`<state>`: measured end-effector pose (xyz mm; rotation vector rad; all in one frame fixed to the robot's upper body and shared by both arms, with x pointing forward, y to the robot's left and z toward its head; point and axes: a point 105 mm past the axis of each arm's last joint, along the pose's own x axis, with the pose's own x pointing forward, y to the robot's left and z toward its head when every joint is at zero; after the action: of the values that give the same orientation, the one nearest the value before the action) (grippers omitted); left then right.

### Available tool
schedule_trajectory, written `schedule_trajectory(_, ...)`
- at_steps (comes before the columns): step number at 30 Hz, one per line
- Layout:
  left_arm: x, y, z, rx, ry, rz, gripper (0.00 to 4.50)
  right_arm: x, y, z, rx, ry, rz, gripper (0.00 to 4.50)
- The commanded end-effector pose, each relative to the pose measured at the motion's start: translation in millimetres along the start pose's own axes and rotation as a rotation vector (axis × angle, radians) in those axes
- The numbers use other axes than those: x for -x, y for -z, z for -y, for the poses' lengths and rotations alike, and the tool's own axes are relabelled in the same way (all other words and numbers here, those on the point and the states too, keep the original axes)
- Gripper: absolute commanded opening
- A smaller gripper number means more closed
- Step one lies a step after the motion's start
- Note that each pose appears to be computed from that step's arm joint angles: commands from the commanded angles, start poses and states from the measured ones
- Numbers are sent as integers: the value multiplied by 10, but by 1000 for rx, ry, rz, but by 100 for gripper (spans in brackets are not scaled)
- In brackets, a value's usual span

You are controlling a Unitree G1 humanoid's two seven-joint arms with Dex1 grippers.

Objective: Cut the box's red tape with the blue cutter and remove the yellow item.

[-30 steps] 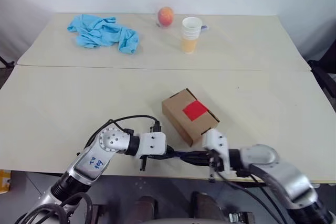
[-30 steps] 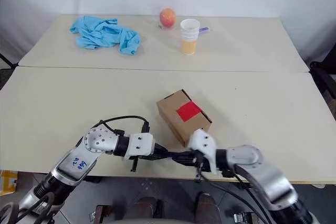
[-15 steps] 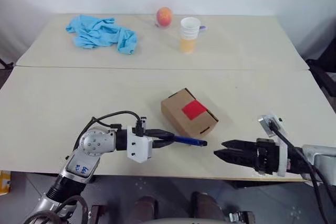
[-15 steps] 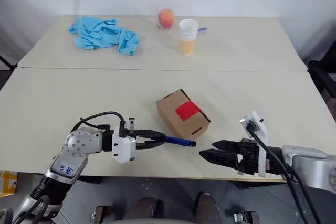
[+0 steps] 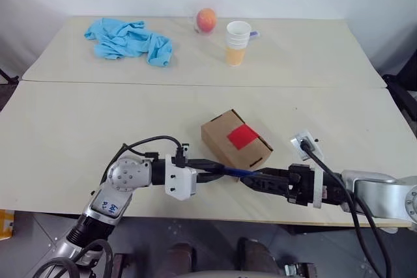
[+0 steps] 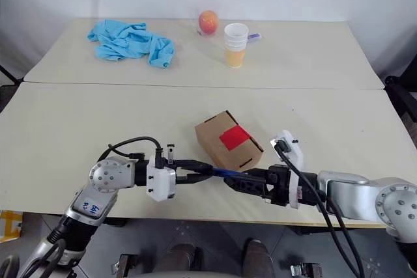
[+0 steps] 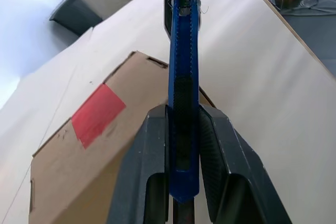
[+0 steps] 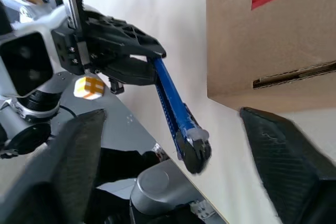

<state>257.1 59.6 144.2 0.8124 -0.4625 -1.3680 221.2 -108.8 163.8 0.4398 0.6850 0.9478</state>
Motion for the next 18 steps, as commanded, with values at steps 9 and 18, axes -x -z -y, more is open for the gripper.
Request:
schedule_trajectory(9,-56,-124,-59,-40,-11,34,46,-73,-66,-51,-19,-24,43,186)
schedule_trajectory(18,-69,-131,-55,-43,-10,37,46,-71,-72,-41,-28,-32,48,186)
